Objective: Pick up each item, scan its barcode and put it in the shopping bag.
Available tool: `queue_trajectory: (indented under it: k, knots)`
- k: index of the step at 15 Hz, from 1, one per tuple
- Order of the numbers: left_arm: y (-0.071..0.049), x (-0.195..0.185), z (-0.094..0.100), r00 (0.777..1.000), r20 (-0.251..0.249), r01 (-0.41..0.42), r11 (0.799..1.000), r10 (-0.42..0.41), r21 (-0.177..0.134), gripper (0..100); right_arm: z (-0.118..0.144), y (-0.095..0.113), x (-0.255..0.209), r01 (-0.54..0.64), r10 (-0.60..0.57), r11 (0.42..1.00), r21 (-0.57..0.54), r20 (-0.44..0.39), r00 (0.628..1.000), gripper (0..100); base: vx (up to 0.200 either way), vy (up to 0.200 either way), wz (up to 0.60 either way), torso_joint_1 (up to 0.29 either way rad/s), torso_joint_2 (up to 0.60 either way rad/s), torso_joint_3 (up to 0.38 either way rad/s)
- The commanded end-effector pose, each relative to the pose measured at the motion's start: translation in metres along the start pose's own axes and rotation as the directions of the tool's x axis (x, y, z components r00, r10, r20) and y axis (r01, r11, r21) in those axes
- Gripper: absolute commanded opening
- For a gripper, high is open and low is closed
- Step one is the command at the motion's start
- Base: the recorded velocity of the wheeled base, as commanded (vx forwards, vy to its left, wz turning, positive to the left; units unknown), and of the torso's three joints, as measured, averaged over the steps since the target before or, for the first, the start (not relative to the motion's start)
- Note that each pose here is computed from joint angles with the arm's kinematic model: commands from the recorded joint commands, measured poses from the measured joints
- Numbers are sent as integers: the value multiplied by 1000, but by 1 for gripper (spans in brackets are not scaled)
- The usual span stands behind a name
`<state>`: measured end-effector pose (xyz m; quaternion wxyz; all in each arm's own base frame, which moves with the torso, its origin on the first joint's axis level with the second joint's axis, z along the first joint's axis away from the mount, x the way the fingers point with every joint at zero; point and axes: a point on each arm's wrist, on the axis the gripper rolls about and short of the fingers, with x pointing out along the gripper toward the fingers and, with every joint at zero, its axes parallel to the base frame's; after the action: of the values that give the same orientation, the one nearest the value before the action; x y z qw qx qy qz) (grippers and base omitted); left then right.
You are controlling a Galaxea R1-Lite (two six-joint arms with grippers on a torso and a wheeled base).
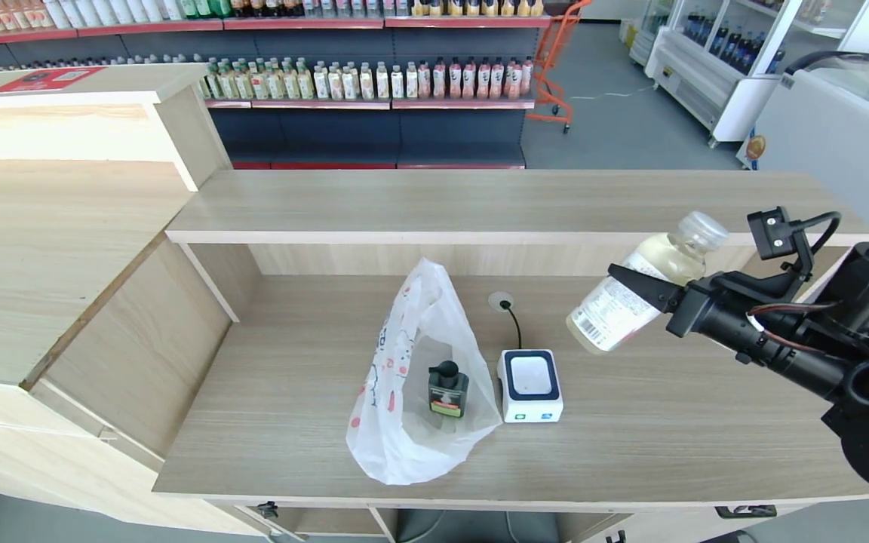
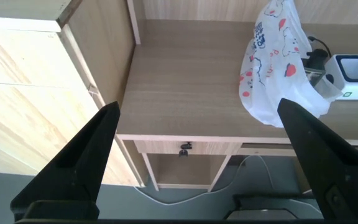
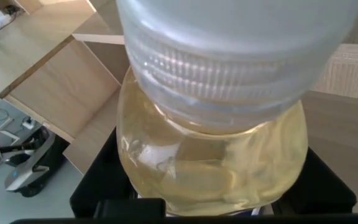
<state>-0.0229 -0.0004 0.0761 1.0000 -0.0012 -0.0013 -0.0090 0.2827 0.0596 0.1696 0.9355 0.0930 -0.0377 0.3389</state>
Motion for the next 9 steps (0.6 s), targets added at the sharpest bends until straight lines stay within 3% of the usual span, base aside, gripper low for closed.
queue_trajectory:
  k: [1,9]
  knots:
    - [0,0,0,1000,1,0,1000,0,-1,100,-9,-4,6,1,-1,1000,13,-23,1000,0,0,0,0,0,0,0]
    - [0,0,0,1000,1,0,1000,0,-1,100,-58,-28,70,-47,45,999,-18,-88,995,0,0,0,0,0,0,0]
